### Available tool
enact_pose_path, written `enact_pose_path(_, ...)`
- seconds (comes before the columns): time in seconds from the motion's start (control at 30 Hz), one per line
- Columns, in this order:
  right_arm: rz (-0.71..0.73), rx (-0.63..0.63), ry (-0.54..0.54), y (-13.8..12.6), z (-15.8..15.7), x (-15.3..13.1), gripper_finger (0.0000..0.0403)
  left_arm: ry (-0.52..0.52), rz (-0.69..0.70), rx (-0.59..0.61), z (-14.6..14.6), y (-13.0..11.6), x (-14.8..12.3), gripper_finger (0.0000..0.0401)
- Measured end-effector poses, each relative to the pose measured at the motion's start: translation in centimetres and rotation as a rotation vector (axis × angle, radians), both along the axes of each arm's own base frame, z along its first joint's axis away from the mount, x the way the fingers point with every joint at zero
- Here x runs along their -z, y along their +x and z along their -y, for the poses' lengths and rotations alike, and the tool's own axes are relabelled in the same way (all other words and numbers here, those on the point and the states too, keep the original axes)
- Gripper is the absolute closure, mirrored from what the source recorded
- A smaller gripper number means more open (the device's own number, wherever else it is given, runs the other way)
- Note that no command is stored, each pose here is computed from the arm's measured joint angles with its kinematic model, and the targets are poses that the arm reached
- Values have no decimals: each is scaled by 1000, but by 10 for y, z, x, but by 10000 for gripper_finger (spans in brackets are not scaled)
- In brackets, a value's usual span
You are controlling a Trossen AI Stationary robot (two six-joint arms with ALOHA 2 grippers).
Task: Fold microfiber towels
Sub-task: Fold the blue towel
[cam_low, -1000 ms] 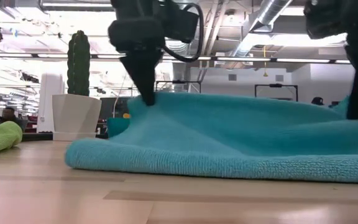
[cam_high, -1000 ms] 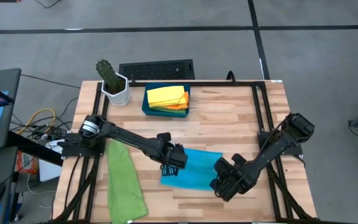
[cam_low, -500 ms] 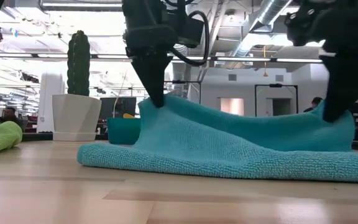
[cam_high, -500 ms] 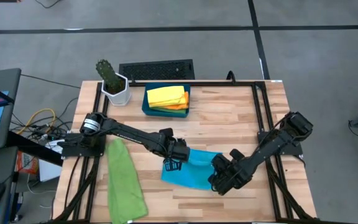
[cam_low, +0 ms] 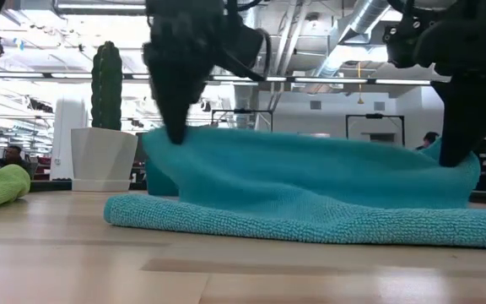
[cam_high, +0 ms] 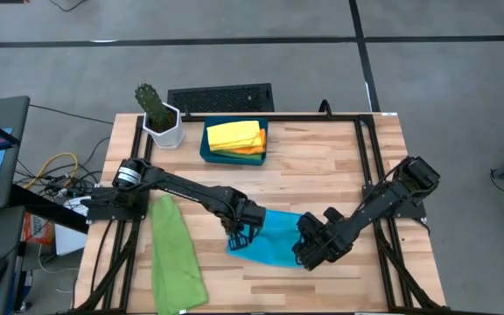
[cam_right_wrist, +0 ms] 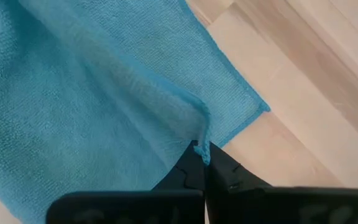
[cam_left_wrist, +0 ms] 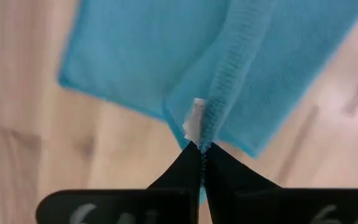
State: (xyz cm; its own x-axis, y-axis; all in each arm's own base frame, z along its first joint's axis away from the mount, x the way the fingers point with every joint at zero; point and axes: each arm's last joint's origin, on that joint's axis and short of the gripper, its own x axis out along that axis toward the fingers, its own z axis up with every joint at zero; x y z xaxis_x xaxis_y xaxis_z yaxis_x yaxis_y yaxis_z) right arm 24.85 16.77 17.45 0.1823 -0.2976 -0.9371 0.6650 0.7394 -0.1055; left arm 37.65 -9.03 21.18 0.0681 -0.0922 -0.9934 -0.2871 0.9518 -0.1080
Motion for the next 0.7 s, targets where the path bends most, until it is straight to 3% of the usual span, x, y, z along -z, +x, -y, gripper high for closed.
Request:
enact_pose_path(0.2,2,-6,8,1,0,-1,390,12,-55,-28,12,-6,-30,401)
enact_pose_path(0.43,-13,-4,29,-1,-4,-4,390,88,114,-17,24,0,-79,401)
enact_pose_path(0.53,-17,-12,54,-2,-9,-7,391,138,127,-3,24,0,-77,401)
enact_pose_path(0.7,-2,11,74,-4,-16,-11,391,127,55,-2,24,-3,-57,401)
